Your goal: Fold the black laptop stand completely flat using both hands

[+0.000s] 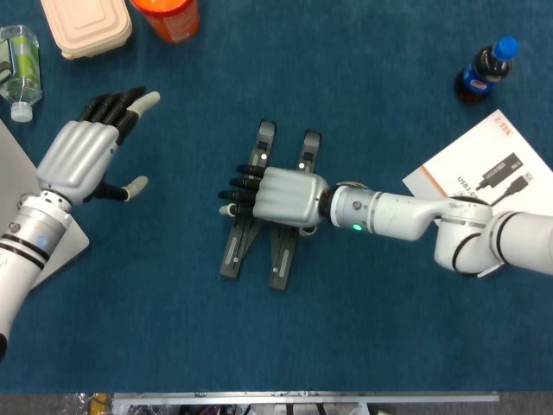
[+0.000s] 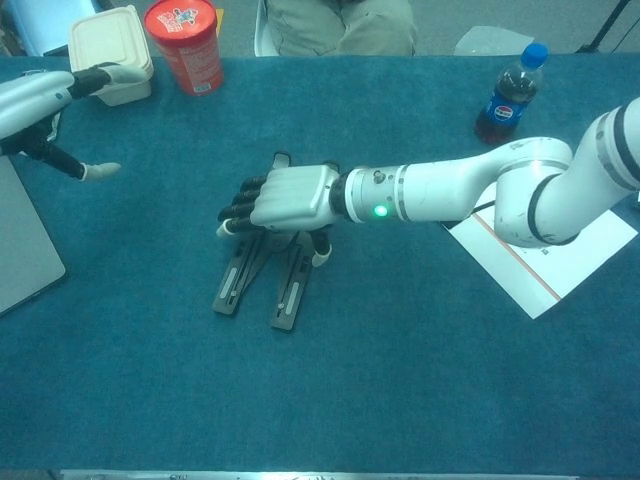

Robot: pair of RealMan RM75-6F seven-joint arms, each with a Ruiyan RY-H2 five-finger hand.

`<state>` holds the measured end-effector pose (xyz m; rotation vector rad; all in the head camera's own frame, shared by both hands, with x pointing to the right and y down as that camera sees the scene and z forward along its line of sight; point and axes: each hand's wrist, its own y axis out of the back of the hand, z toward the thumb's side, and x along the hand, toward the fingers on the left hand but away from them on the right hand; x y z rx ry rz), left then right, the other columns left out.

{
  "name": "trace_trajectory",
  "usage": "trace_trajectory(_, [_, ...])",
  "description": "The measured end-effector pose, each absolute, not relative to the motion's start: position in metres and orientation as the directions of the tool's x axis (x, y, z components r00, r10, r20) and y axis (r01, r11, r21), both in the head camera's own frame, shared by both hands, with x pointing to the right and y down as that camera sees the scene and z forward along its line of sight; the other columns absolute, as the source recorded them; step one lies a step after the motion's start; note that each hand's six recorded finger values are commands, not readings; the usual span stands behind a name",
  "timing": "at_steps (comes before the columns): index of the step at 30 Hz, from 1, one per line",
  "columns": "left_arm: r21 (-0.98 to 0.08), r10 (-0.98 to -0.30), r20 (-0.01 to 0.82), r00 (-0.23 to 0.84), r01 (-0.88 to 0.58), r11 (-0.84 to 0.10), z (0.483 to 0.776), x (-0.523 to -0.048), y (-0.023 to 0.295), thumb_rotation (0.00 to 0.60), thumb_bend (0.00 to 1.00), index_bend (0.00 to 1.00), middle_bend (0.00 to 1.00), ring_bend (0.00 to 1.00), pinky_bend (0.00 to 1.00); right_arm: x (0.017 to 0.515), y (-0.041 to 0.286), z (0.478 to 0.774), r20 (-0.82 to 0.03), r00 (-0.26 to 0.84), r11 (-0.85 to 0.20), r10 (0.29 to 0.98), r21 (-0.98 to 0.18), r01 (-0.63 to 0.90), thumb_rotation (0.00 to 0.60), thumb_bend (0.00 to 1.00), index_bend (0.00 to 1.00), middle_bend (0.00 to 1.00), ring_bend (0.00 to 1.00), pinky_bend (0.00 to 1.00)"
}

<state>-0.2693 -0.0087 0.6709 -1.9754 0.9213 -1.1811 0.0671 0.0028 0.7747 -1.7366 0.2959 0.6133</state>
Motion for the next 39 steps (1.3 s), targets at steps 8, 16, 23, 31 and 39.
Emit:
trace_trajectory(8, [-0.804, -0.822, 0.449, 0.350, -0.243, -0.543, 0.671, -0.270, -0.008, 0.600, 0.27, 0.00, 0.00, 0.00, 0.00, 0.060, 0.003, 0.778, -0.556, 0.822, -0.276, 0.120, -0.814, -0.511, 0.600, 0.00, 0.00, 0.00, 0.00, 0.00])
trace_trajectory(16, [-0.802, -0.823, 0.448, 0.348, -0.249, -0.542, 0.670, -0.271, -0.007, 0.600, 0.27, 0.00, 0.00, 0.00, 0.00, 0.056, 0.003, 0.780, -0.565, 0.816, -0.305, 0.122, -0.804, -0.510, 0.600, 0.00, 0.00, 0.10, 0.00, 0.00])
trace_trajectory(23, [-0.801, -0.822, 0.449, 0.351, -0.251, -0.544, 0.671, -0.272, -0.006, 0.600, 0.27, 0.00, 0.00, 0.00, 0.00, 0.055, 0.004, 0.781, -0.572, 0.811, -0.321, 0.122, -0.796, -0.513, 0.600, 0.00, 0.00, 0.15, 0.00, 0.00])
trace_trajectory(31, [-0.799, -0.822, 0.447, 0.352, -0.255, -0.544, 0.670, -0.272, -0.006, 0.600, 0.27, 0.00, 0.00, 0.00, 0.00, 0.054, 0.004, 0.780, -0.572, 0.811, -0.334, 0.125, -0.793, -0.509, 0.600, 0.00, 0.00, 0.21, 0.00, 0.00])
trace_trajectory(39, [-0.794, -0.818, 0.452, 0.358, -0.258, -0.551, 0.671, -0.270, -0.005, 0.600, 0.27, 0.00, 0.00, 0.00, 0.00, 0.055, 0.004, 0.780, -0.572, 0.810, -0.336, 0.128, -0.794, -0.507, 0.600, 0.02, 0.00, 0.26, 0.03, 0.00])
